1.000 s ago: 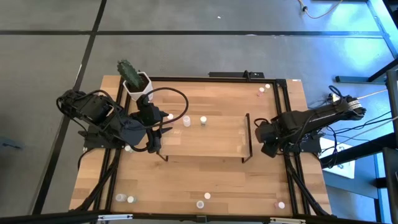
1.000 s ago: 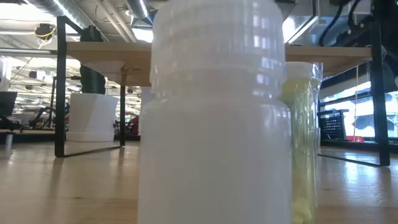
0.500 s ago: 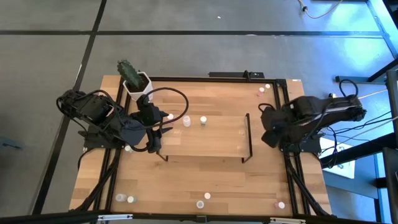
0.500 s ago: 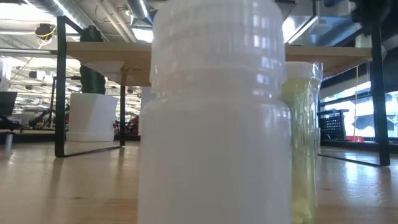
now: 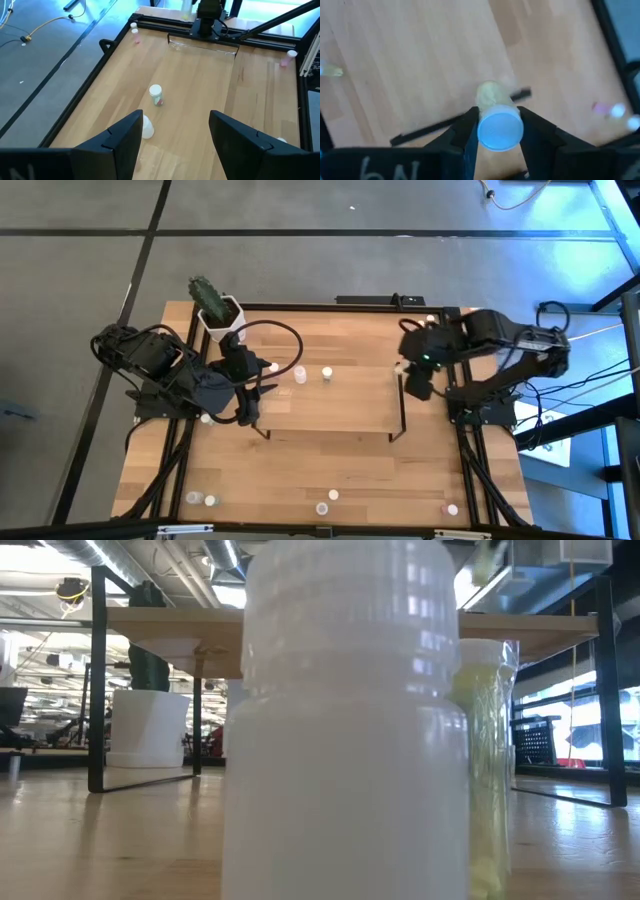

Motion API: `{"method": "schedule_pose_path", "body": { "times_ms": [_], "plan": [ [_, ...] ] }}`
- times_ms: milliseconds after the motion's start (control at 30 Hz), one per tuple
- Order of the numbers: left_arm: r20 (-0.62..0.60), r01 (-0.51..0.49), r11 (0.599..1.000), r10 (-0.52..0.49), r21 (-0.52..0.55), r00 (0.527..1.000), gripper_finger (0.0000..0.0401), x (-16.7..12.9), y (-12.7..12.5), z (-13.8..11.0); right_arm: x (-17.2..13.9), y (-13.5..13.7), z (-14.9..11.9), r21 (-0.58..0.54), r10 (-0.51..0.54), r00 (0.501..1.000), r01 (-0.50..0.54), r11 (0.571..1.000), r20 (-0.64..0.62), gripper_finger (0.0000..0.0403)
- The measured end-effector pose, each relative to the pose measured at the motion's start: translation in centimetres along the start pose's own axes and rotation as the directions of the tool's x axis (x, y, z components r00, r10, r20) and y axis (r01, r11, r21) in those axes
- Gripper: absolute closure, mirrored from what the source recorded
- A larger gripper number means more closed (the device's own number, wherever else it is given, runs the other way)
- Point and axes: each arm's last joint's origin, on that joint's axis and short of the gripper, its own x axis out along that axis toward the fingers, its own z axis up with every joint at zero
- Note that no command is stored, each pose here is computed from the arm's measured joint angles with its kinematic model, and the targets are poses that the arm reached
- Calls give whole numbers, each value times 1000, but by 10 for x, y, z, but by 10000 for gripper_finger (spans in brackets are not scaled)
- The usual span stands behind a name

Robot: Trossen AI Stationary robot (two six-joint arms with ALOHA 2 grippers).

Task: Pick and place medicine bottles onto shelf by color
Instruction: Put the middle yellow pill bottle on the shelf

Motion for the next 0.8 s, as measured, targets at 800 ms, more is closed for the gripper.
{"method": "schedule_pose_path", "body": {
  "times_ms": [800],
  "plan": [
    [-12, -37, 999, 37, 21, 999, 179, 13, -10, 0, 87, 15, 88, -333, 4, 980, -71, 940, -199, 280]
  ]
}}
